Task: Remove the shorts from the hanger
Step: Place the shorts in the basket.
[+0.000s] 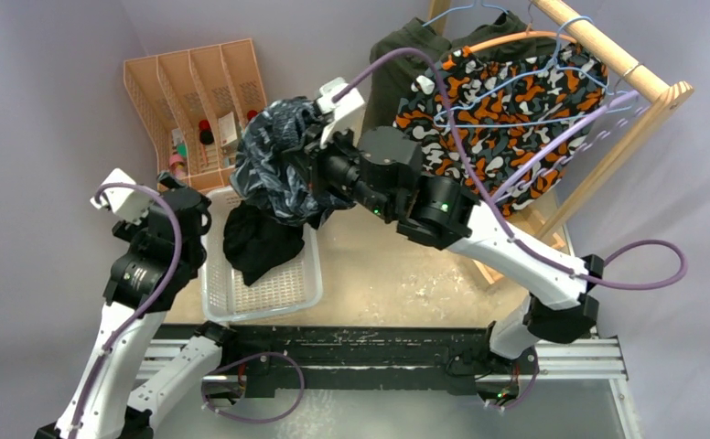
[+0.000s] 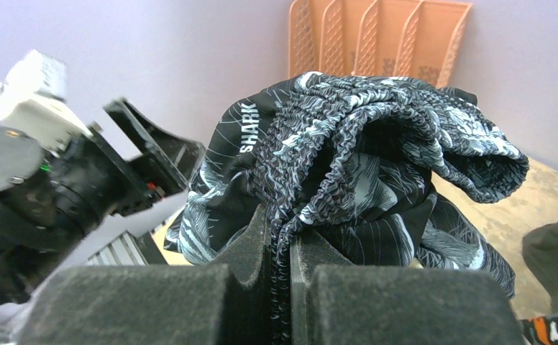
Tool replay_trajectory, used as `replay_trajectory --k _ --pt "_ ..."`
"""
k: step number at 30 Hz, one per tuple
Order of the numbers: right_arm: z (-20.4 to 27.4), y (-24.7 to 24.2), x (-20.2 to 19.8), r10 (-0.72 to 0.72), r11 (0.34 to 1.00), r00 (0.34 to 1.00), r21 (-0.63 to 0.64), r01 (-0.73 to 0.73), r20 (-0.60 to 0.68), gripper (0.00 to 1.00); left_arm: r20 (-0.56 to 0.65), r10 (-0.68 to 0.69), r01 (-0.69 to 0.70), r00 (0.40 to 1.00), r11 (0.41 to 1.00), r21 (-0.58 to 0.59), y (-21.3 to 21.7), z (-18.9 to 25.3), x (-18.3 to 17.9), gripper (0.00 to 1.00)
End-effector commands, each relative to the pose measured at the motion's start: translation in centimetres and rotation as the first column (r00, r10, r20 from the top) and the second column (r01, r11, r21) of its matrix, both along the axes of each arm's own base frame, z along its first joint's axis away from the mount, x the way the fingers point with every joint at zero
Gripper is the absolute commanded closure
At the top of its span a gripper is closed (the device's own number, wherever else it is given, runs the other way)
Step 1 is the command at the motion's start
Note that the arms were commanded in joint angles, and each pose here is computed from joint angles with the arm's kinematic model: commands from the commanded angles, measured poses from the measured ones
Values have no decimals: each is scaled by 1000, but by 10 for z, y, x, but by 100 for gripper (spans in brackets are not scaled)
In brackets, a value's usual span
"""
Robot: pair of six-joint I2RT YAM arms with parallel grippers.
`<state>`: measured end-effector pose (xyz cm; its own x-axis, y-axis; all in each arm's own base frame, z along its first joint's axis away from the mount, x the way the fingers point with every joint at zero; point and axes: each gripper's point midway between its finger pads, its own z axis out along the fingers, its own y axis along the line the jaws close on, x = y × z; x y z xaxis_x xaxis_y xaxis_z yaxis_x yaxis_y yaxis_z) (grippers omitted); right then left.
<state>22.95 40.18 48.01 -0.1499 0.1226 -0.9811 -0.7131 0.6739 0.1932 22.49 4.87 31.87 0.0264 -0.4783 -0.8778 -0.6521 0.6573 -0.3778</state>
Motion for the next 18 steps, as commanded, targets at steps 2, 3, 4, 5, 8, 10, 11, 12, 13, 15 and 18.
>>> replay_trajectory --k 2,3,4,5,8,10,11,12,13,15,18 --pt "-39 45 0 97 994 995 -42 -99 -30 100 88 104 -103 991 995 -14 20 21 -20 19" --pt "-57 54 3 98 993 993 -61 -102 -60 100 97 113 -112 989 994 -13 22 23 -23 19" --pt "-74 61 5 98 991 991 -84 -106 -88 100 105 119 -118 987 993 -14 24 25 -26 19" --pt "-92 69 7 96 988 988 -105 -108 -120 100 116 125 -124 985 992 -17 26 28 -29 19" --pt "-142 87 20 84 984 974 -139 -114 -210 100 126 130 -129 983 991 -18 29 29 -35 19" --pt "-175 97 32 99 978 954 -148 -146 -283 100 130 130 -129 983 991 -20 30 30 -37 19" --pt "-190 100 40 101 976 942 -153 -156 -320 100 129 131 -130 983 991 -19 31 29 -38 19" --pt "-204 102 45 108 973 930 -154 -172 -352 100 130 131 -129 983 991 -18 31 30 -39 19" --pt "-220 106 49 125 967 911 -157 -200 -392 100 128 130 -129 983 992 -17 31 30 -40 19" --pt "-250 111 57 132 957 879 -172 -234 -459 100 131 130 -129 983 991 -17 32 31 -42 19" --pt "-286 124 63 127 940 857 -216 -266 -500 100 135 128 -127 983 992 -16 33 32 -44 19"
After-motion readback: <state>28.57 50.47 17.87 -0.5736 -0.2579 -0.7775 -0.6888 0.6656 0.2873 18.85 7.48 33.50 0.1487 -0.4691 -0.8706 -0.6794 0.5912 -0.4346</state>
